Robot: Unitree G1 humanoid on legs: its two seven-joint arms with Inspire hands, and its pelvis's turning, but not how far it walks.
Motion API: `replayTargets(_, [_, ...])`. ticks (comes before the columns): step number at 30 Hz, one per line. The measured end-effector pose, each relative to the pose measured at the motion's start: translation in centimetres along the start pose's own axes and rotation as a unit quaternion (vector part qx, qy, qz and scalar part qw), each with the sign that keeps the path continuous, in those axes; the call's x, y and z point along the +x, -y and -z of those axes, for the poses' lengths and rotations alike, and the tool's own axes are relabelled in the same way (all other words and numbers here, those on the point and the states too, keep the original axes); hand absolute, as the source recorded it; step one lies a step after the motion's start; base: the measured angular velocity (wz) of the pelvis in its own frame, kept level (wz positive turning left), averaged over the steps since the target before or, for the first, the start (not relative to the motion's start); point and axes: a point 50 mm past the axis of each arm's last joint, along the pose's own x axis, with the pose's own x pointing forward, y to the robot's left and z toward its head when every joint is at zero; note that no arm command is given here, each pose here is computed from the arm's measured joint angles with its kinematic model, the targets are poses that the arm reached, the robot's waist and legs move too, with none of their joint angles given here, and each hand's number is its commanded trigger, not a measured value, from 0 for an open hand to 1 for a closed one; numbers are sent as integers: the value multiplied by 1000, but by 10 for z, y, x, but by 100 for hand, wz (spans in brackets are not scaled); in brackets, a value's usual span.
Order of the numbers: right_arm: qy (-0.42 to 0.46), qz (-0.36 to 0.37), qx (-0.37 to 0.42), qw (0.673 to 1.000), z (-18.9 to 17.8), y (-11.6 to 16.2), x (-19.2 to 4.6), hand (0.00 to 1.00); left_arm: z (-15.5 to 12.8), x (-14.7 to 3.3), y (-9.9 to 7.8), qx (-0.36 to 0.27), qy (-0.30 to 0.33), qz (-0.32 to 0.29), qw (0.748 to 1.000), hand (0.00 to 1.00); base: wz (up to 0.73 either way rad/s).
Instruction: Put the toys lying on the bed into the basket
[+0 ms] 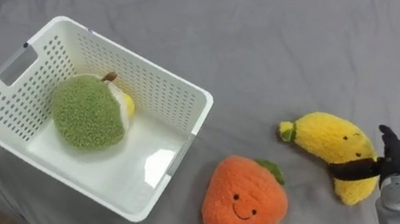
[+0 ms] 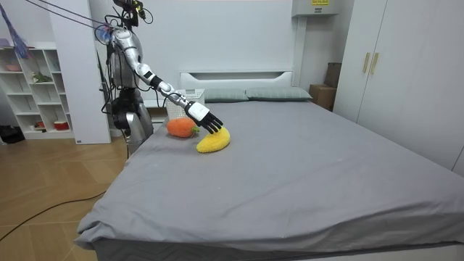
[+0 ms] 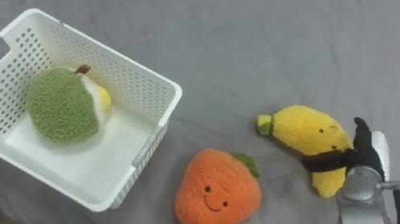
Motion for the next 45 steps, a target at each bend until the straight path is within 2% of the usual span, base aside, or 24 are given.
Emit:
replayTargets(11, [-13, 19, -1, 1000, 0, 4, 3, 0, 3, 0, 2, -62, -8, 9, 998, 0, 0])
replayTargets(17, [-11, 22, -22, 999, -5, 6, 6, 0, -1, 1, 3, -61, -4, 11, 998, 0, 2])
replayTargets(30, [-60, 55, -52, 995, 20, 13, 3, 0, -2, 1, 5, -54, -4, 18, 998, 0, 3])
replayTargets(40, [-45, 91, -52, 993, 9, 29, 7, 1, -7, 2, 9, -52, 4, 25, 998, 0, 10])
replayTargets(41, [-45, 91, -52, 993, 9, 29, 7, 67, -7, 2, 9, -51, 4, 26, 998, 0, 7])
replayTargets(42, [-45, 91, -52, 993, 9, 29, 7, 79, -7, 2, 9, -49, 4, 26, 998, 0, 10])
replayTargets(43, [-44, 91, -53, 993, 8, 29, 7, 100, -8, 2, 10, -45, 5, 28, 999, 0, 13])
replayTargets(45, [-44, 91, -54, 993, 9, 29, 7, 100, -12, 2, 11, -36, 10, 32, 999, 0, 10])
